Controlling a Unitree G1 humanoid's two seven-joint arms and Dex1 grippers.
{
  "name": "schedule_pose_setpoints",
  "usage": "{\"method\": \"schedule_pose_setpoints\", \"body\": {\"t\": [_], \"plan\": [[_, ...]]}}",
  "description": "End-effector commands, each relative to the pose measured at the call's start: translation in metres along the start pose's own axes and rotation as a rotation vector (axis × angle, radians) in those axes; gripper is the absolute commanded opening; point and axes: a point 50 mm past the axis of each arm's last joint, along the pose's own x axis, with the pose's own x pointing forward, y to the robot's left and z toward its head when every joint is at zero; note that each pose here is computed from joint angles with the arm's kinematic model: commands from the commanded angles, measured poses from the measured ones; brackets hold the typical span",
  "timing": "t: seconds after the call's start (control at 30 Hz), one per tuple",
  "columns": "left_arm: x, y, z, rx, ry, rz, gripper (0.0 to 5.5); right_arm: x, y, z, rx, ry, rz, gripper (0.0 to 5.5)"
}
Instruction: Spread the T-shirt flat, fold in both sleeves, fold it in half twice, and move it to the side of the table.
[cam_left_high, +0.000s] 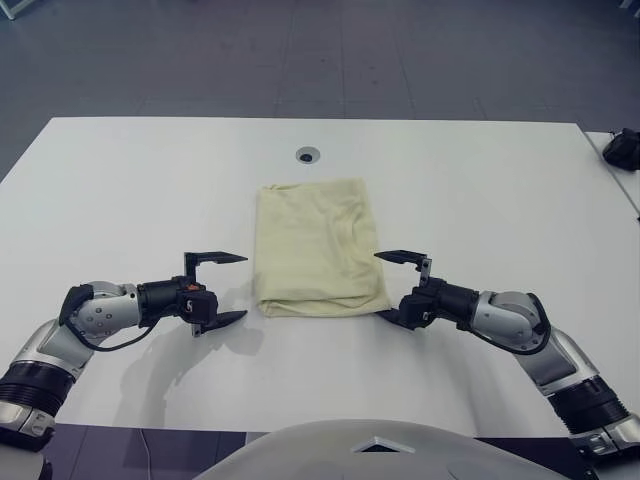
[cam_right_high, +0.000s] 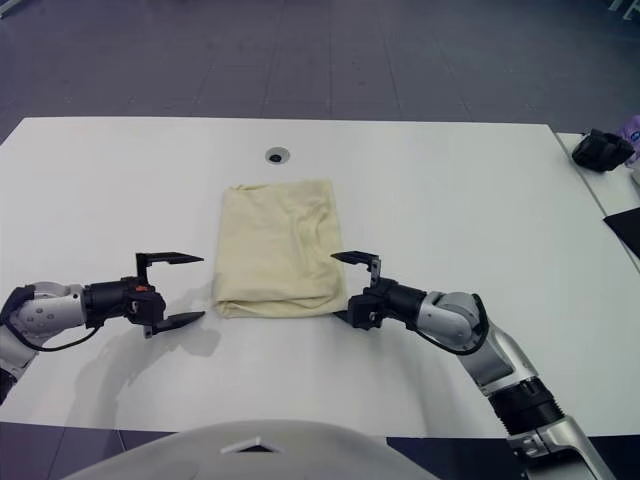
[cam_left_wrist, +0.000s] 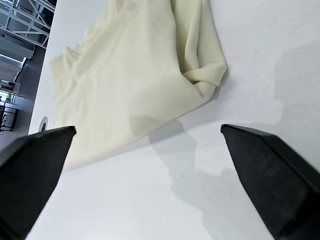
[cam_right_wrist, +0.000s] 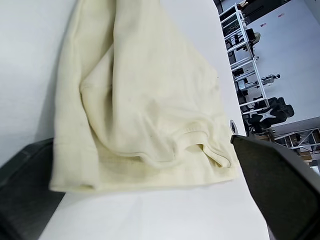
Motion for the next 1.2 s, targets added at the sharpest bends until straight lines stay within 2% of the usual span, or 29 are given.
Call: {"method": "schedule_pose_setpoints", "body": {"t": [0.03, 0.13, 0.27, 0.33, 0.53, 0.7, 0.8, 1.03, 1.1, 1.2], "plan": [[0.017, -0.020, -0.001, -0.036, -0.009, -0.121, 5.40, 0.002, 0.036, -0.017, 0.028, 0.098, 0.173, 5.39], [0.024, -0.022, 0.001, -0.028, -0.033, -0.145, 5.14, 0.006, 0.039, -0.018, -0.010, 0.072, 0.203, 5.40], [0.030, -0.024, 0.001, -0.007, -0.033, -0.160, 4.30, 0.017, 0.034, -0.020, -0.025, 0.036, 0.217, 5.40], [0.032, -0.023, -0.003, 0.018, -0.013, -0.167, 4.06, 0.020, 0.033, -0.022, -0.028, 0.031, 0.224, 5.40], [0.040, -0.015, -0.014, 0.091, 0.057, -0.197, 3.00, 0.027, 0.037, -0.028, -0.012, 0.024, 0.257, 4.42], [0.051, -0.009, -0.011, 0.122, 0.025, -0.199, 2.11, 0.035, 0.038, -0.030, -0.002, 0.020, 0.272, 3.53], [0.052, -0.008, -0.013, 0.126, 0.029, -0.206, 1.71, 0.040, 0.040, -0.034, 0.010, 0.034, 0.308, 3.12], [0.048, -0.004, -0.017, 0.134, 0.043, -0.223, 0.41, 0.039, 0.048, -0.043, 0.106, 0.066, 0.412, 1.79], [0.047, -0.002, -0.017, 0.138, 0.043, -0.222, 0.21, 0.035, 0.050, -0.044, 0.129, 0.064, 0.439, 1.43], [0.047, 0.001, -0.017, 0.144, 0.035, -0.220, 0.21, 0.031, 0.051, -0.043, 0.137, 0.053, 0.463, 0.96]]}}
